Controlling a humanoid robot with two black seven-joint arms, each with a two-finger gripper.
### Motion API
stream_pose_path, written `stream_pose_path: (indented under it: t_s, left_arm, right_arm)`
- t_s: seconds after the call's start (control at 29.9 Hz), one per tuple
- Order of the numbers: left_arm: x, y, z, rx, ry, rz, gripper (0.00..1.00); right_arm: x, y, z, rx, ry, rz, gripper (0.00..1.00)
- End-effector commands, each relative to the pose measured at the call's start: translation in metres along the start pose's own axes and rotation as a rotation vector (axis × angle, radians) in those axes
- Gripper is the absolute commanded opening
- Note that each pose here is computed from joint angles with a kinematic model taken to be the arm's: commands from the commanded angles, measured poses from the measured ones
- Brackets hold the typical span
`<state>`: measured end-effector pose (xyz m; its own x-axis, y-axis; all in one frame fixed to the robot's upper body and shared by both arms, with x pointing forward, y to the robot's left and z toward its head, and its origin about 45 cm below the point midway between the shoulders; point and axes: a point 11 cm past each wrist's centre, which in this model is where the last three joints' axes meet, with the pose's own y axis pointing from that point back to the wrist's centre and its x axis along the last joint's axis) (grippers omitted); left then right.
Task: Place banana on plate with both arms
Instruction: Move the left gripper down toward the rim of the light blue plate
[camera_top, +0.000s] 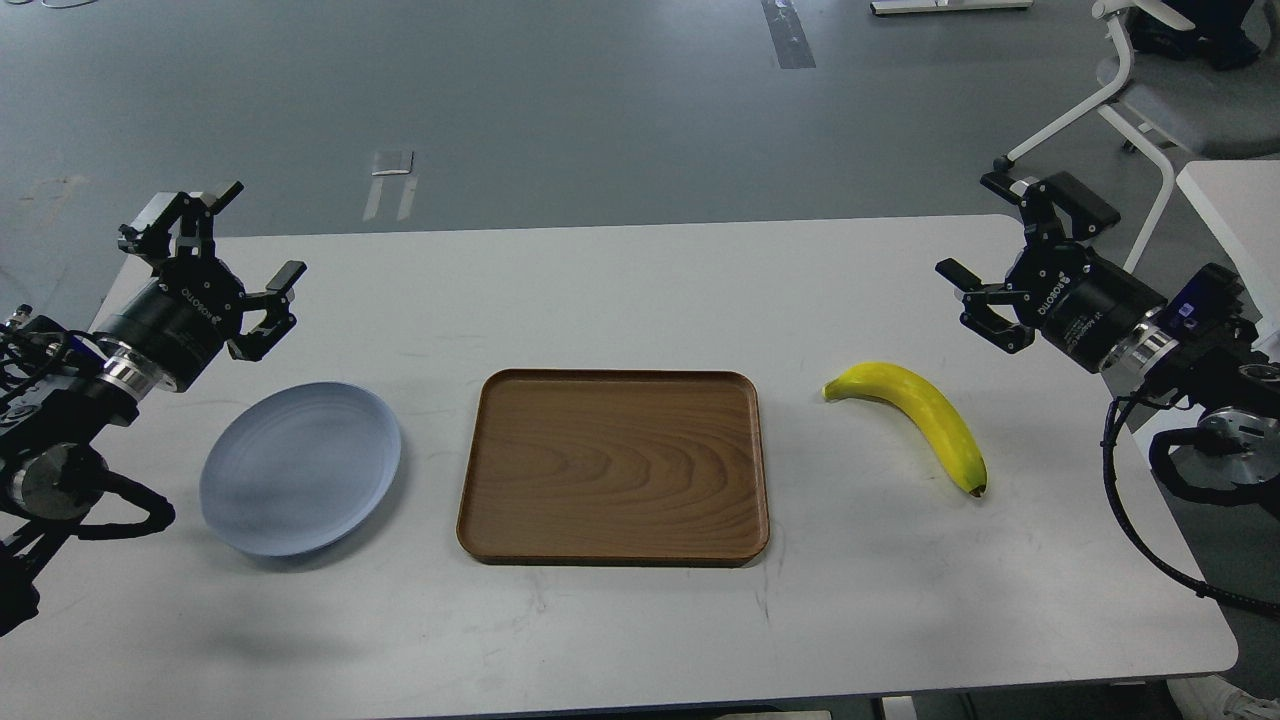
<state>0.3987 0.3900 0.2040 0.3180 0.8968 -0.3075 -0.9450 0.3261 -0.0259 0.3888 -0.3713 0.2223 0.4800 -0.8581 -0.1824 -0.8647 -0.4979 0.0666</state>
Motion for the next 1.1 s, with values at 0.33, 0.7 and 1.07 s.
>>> stream_pose_path:
  t_s: [0.33, 0.7, 1.07]
  left_arm:
    - [-0.001, -0.007, -0.011, 0.003, 0.015, 0.016, 0.99]
    - [-0.003, -0.018, 0.036, -0.011, -0.200, -0.071, 0.99]
    - [-0.074, 0.001, 0.044, 0.252, -0.984, -0.579, 0.99]
  right_arm:
    - [0.007, 0.001, -0.001, -0.001, 0.009, 0.020, 1.00]
    - [0.004, 0.001, 0.000, -0.001, 0.005, 0.013, 1.00]
    - [0.002, 0.000, 0.002, -0.001, 0.000, 0.009, 1.00]
